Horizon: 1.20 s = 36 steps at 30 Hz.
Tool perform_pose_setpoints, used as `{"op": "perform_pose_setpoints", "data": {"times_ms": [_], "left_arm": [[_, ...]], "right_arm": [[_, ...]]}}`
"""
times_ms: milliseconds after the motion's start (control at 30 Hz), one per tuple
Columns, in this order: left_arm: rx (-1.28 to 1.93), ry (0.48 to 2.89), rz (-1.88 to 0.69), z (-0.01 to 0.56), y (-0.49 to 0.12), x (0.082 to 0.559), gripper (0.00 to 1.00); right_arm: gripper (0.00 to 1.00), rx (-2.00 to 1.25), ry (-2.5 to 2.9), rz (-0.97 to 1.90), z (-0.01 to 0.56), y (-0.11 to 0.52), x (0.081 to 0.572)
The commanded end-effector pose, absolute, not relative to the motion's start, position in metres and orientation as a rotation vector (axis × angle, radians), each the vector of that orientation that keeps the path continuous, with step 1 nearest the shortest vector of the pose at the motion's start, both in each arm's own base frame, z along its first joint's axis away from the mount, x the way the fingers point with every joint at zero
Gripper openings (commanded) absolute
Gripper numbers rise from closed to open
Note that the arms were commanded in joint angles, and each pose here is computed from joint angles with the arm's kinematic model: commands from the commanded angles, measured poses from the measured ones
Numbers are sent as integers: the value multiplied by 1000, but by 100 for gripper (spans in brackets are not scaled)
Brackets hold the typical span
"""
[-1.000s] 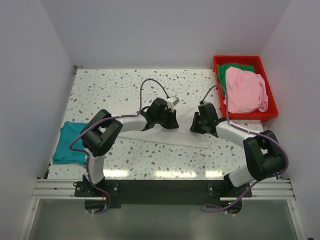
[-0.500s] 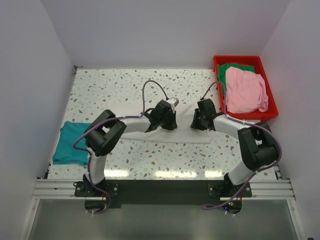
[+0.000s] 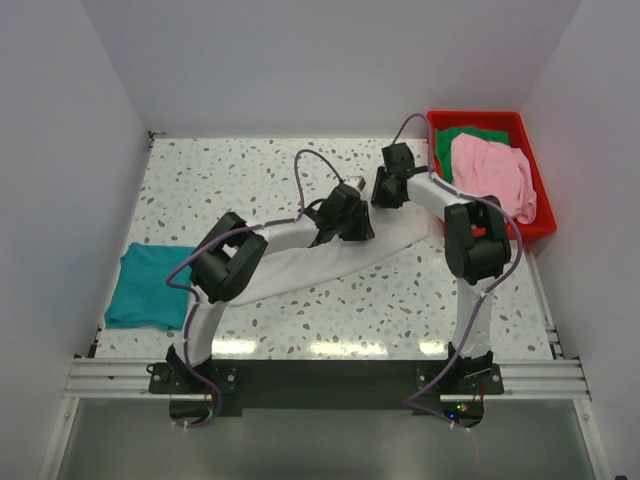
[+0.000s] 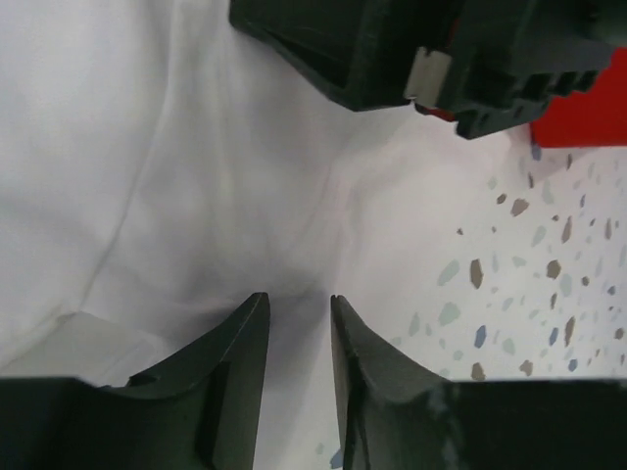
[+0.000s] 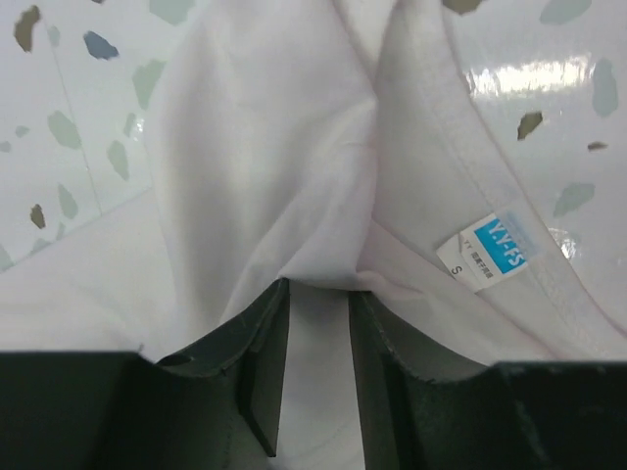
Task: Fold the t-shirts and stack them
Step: Fold the tshirt
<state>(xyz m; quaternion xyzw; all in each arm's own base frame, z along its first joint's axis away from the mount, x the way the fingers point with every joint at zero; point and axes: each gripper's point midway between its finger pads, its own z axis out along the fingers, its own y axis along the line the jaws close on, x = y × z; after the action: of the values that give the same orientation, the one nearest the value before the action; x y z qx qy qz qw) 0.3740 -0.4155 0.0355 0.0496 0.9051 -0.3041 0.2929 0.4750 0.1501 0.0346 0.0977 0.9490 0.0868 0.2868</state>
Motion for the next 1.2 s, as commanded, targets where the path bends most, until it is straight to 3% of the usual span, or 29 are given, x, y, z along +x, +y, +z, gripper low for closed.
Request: {"op": "perform_pose_setpoints", "data": {"times_ms": [0, 67, 233, 367, 567, 633, 867, 1000, 1167], "left_arm": [[121, 2322, -806, 84, -412, 401, 38], [102, 2278, -792, 106, -395, 409, 44], [22, 2278, -471, 117, -310, 418, 45], [-8, 2339, -238, 98, -256, 389, 40], [-67, 2400, -87, 63, -199, 338, 29], [-65, 2433, -71, 53, -191, 324, 23], [-78, 2488, -63, 28, -176, 295, 17], [-67, 2530, -68, 10, -182, 277, 16], [-139, 2553, -261, 2, -215, 256, 15]], "right_arm": [[36, 197, 2513, 151, 62, 143, 490], [40, 183, 2479, 157, 81, 144, 496], [45, 189, 2425, 149, 117, 138, 491], [45, 232, 2416, 163, 121, 134, 471], [43, 254, 2453, 205, 96, 137, 442], [41, 258, 2473, 190, 84, 136, 433], [39, 287, 2542, 140, 47, 128, 415], [38, 281, 2553, 124, 40, 130, 427], [36, 263, 2549, 128, 34, 136, 462]]}}
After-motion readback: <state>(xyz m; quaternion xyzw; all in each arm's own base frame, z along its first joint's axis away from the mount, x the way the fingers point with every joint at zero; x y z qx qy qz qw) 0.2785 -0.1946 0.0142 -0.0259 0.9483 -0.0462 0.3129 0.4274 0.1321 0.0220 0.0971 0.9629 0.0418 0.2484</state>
